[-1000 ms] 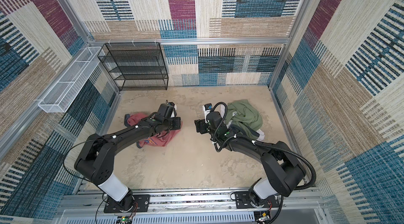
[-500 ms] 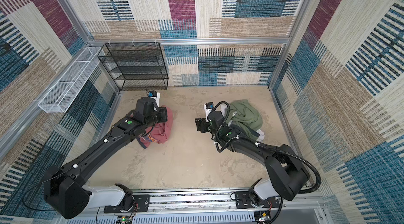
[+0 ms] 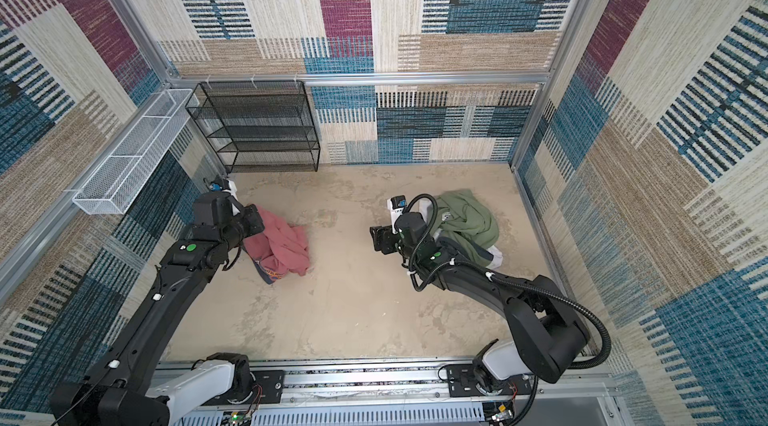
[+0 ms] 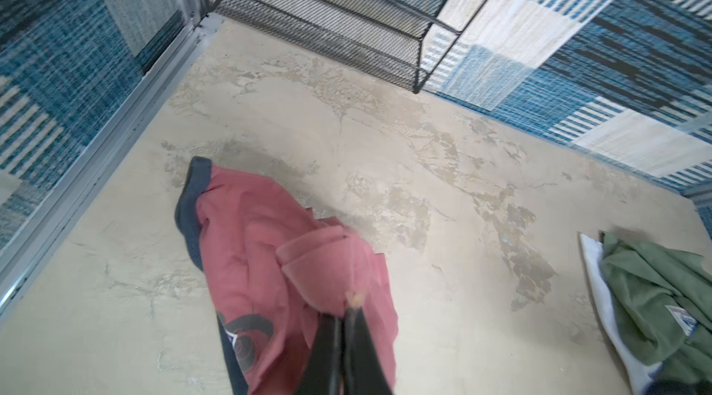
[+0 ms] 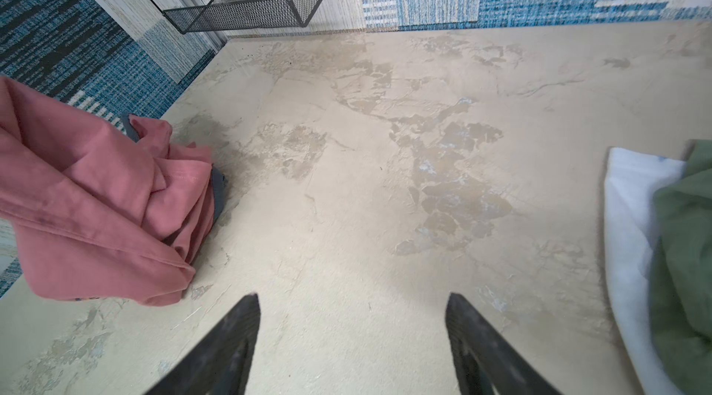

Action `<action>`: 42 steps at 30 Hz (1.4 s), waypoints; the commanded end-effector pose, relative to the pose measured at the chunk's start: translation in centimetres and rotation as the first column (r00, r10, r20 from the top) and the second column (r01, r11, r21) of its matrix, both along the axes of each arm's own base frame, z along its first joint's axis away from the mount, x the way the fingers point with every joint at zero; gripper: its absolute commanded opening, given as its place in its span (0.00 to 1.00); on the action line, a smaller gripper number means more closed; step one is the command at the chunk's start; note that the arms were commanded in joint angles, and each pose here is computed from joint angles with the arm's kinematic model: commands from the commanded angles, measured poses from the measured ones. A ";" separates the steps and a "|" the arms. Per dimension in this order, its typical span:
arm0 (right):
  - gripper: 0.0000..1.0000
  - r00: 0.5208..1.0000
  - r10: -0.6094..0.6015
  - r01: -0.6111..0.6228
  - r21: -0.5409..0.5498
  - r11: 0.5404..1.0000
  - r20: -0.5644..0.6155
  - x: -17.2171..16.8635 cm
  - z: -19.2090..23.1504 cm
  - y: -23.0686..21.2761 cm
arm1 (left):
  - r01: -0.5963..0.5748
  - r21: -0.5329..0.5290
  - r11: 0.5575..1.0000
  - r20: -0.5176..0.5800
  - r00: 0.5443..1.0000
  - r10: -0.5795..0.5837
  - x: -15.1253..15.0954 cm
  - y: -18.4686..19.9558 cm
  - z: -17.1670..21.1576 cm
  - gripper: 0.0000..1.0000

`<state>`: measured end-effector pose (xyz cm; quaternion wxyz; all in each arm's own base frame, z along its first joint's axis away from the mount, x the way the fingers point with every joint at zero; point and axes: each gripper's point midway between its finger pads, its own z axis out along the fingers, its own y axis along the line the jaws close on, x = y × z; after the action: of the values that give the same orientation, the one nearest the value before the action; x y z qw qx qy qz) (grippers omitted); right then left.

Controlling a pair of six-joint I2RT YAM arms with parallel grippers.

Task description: Pick out a specific cloth from the pile

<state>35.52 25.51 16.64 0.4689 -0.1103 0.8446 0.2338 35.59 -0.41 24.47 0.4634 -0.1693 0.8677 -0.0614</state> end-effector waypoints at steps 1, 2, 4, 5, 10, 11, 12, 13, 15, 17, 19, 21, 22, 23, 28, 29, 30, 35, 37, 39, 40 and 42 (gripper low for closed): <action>0.79 1.000 0.018 -0.019 0.044 0.999 0.017 0.2 0.9 0.7 | -0.020 -0.041 0.999 -0.001 1.000 0.020 0.4 1.1 -1.0 0.00; 0.79 1.000 0.019 -0.020 0.044 0.999 0.016 0.2 0.9 0.7 | -0.031 -0.048 0.998 -0.006 1.000 0.031 0.5 1.5 -1.4 0.00; 0.79 1.000 0.019 -0.020 0.041 0.999 0.020 0.3 0.9 0.7 | -0.056 -0.061 0.997 -0.022 0.998 0.055 0.7 2.5 -2.4 0.00; 0.79 1.000 0.019 -0.020 0.038 0.999 0.019 0.3 0.9 0.7 | -0.070 -0.066 0.995 -0.030 0.997 0.068 0.7 2.9 -2.7 0.00; 0.79 1.000 0.020 -0.020 0.025 0.999 0.013 0.5 0.5 0.9 | -0.125 -0.086 0.988 -0.048 0.991 0.121 1.1 5.0 -4.5 0.00; 0.79 1.000 0.020 -0.020 0.026 0.999 0.013 0.6 0.6 0.9 | -0.134 -0.085 0.987 -0.049 0.990 0.130 1.1 5.3 -4.7 0.00; 0.79 1.000 0.022 -0.023 0.025 0.999 0.013 0.6 0.5 1.0 | -0.150 -0.082 0.985 -0.058 0.988 0.146 1.0 5.8 -5.1 0.00; 0.79 1.000 0.024 -0.024 0.026 0.999 0.011 0.6 0.5 1.0 | -0.160 -0.083 0.984 -0.064 0.986 0.155 1.0 6.2 -5.4 0.00; 0.79 1.000 0.024 -0.024 0.023 0.999 0.010 0.7 0.4 1.0 | -0.184 -0.080 0.980 -0.076 0.981 0.178 1.0 6.9 -5.9 0.00; 0.79 1.000 0.026 -0.026 0.021 0.999 0.005 0.8 0.2 1.2 | -0.203 -0.064 0.977 -0.094 0.976 0.196 1.1 7.5 -6.5 0.00; 0.79 1.000 0.031 -0.031 0.020 0.999 0.004 1.0 0.2 1.4 | -0.225 -0.041 0.974 -0.114 0.969 0.219 1.1 8.1 -7.3 0.00; 0.79 0.999 0.033 -0.033 0.015 0.999 0.002 1.1 0.0 1.5 | -0.242 -0.013 0.970 -0.137 0.961 0.239 1.2 8.7 -8.1 0.00; 0.79 0.999 0.034 -0.034 0.017 0.999 0.002 1.1 0.0 1.6 | -0.254 0.003 0.967 -0.149 0.956 0.251 1.3 9.0 -8.6 0.00; 0.79 0.999 0.034 -0.034 0.017 0.999 0.002 1.1 0.0 1.6 | -0.262 0.015 0.965 -0.160 0.952 0.261 1.3 9.3 -9.1 0.00; 0.79 1.000 0.029 -0.029 0.026 0.999 -0.001 0.9 0.0 1.4 | -0.266 0.032 0.963 -0.219 0.939 0.267 1.9 9.9 -11.6 0.00; 0.79 1.000 0.028 -0.028 0.024 0.999 -0.005 0.9 -0.2 1.4 | -0.269 0.032 0.963 -0.232 0.935 0.269 2.0 9.9 -12.1 0.00; 0.79 1.000 0.027 -0.027 0.022 0.999 -0.009 0.9 -0.3 1.3 | -0.268 0.032 0.963 -0.242 0.933 0.268 2.1 9.9 -12.6 0.00; 0.79 1.000 0.024 -0.024 0.016 1.000 -0.002 0.9 -0.1 1.2 | -0.274 0.056 0.960 -0.293 0.915 0.278 2.2 10.4 -14.8 0.00; 0.79 1.000 0.022 -0.022 0.012 1.000 -0.004 0.9 -0.1 1.2 | -0.269 0.052 0.962 -0.312 0.911 0.272 2.3 10.2 -15.6 0.00; 0.79 1.000 0.025 -0.025 0.016 1.000 -0.001 0.9 0.0 1.2 | -0.262 0.052 0.964 -0.336 0.904 0.264 2.4 10.2 -16.5 0.00; 0.79 1.000 0.024 -0.024 0.016 1.000 0.001 0.9 0.0 1.3 | -0.267 0.054 0.962 -0.347 0.899 0.269 2.3 10.2 -16.8 0.00; 0.79 1.000 0.023 -0.023 0.011 1.000 -0.001 1.0 -0.1 1.2 | -0.269 0.043 0.962 -0.350 0.898 0.267 2.3 10.1 -17.1 0.00</action>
<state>36.16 26.71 15.85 0.4558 -0.1203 0.8478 0.2428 37.52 9.50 7.25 0.2980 -0.2993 0.9060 0.0289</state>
